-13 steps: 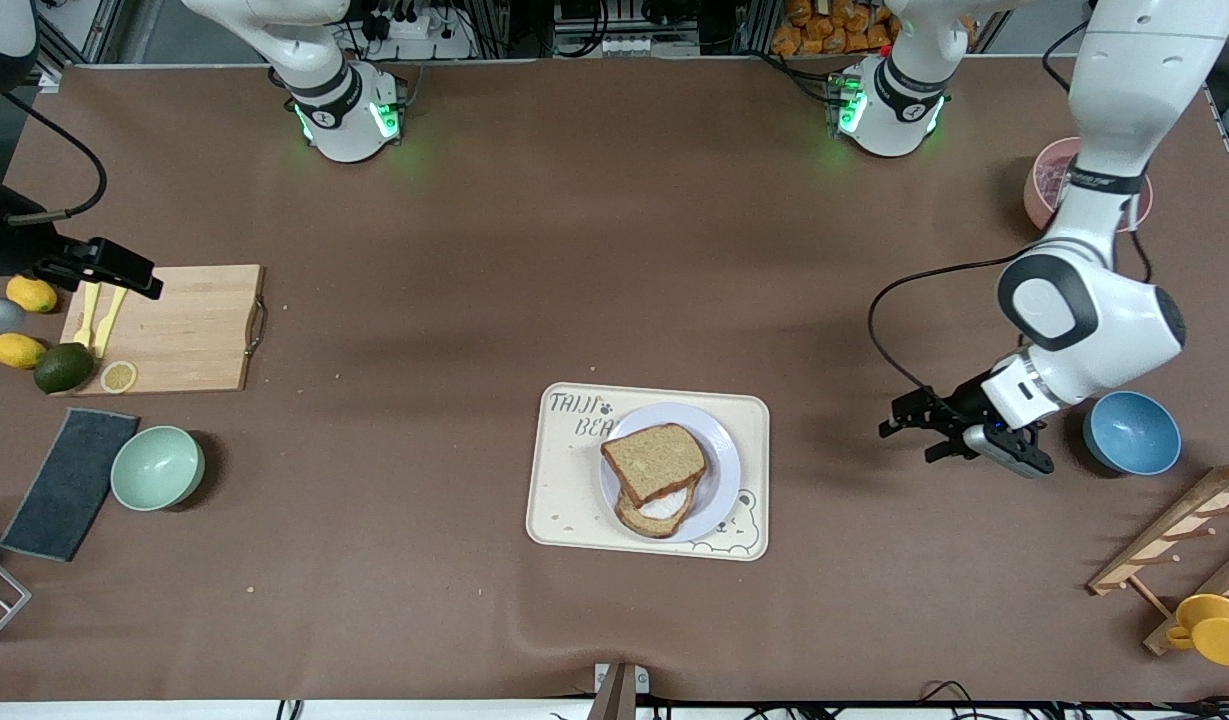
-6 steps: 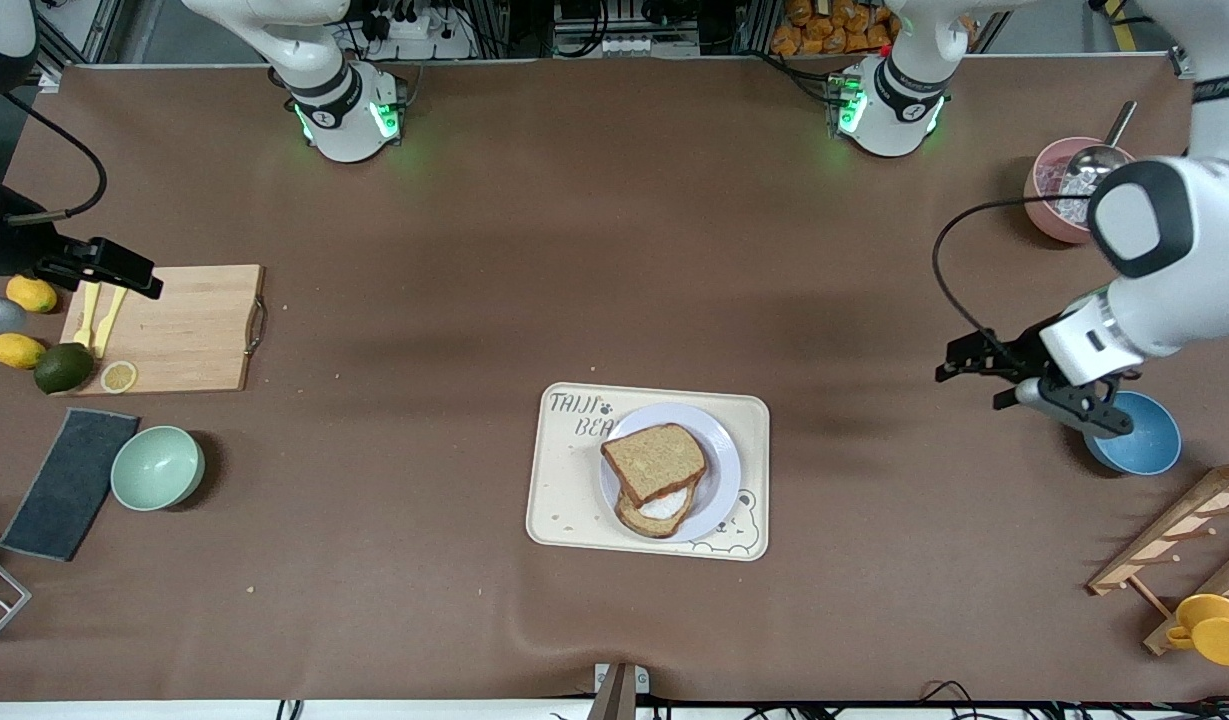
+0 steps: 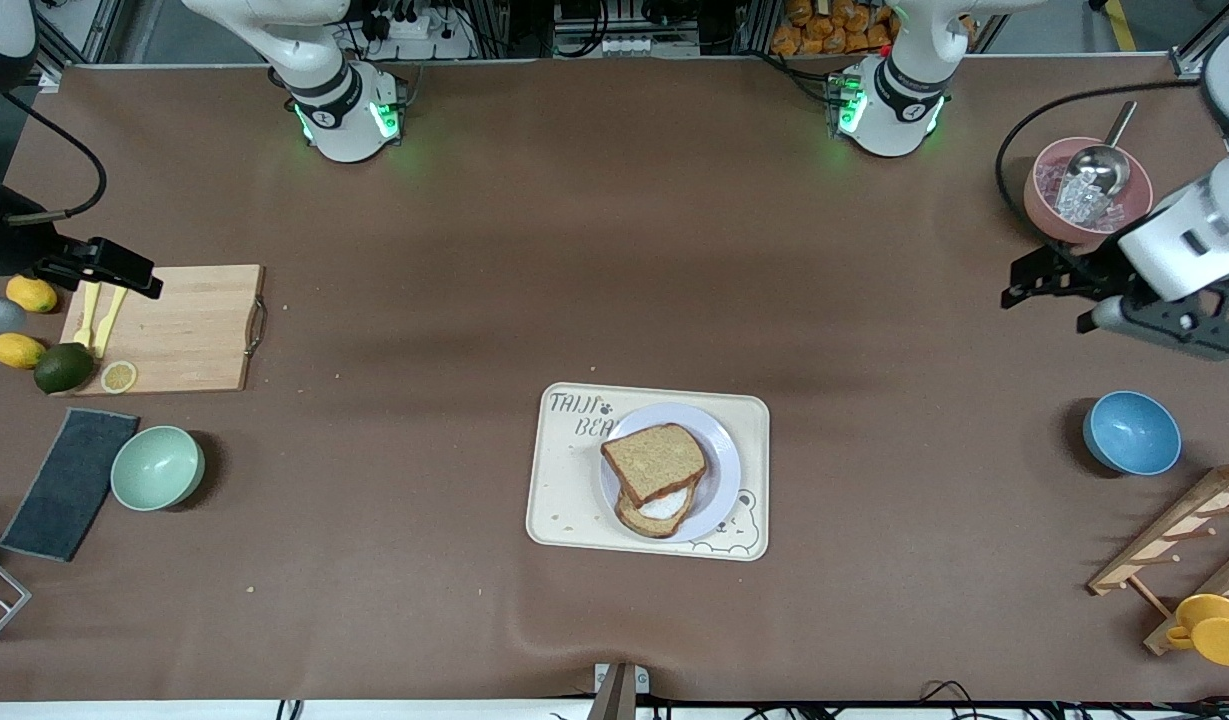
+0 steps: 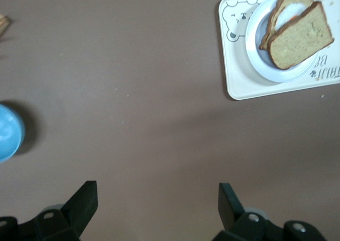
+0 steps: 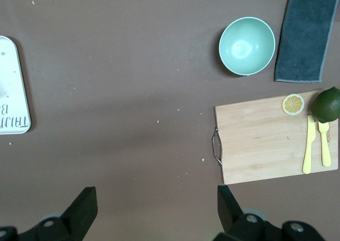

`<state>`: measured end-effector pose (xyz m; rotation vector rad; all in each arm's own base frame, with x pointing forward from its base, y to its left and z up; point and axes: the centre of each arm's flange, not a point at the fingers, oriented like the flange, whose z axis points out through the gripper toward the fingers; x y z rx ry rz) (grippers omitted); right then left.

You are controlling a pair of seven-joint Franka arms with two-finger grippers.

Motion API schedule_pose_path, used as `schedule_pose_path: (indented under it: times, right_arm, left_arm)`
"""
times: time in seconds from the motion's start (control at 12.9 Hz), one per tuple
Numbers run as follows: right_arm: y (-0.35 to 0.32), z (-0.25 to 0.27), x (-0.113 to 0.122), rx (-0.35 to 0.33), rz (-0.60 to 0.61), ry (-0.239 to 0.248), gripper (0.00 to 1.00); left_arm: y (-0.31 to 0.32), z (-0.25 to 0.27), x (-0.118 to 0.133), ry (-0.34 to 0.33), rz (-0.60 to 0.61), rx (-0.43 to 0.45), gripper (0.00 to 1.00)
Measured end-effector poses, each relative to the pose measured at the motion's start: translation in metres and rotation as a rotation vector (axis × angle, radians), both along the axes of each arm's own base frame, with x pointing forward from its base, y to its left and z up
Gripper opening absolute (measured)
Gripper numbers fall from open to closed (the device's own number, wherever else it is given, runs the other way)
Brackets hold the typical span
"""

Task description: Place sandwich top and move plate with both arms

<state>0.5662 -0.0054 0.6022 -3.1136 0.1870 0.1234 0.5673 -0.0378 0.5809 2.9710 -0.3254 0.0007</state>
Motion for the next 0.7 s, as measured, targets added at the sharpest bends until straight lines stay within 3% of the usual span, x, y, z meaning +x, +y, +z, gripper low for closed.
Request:
schedule_pose_path:
  times: [0.31,0.7]
  right_arm:
    - [0.0,0.0,0.0,0.0,0.0,0.0,1.0]
    - [0.0,0.0,0.0,0.0,0.0,0.0,1.0]
  left_arm:
    - [0.002,0.048,-0.006,-0.017,0.054,0.107,1.0]
    - [-0.003,0.051,-0.006,-0.02,0.042,0.115,1.0]
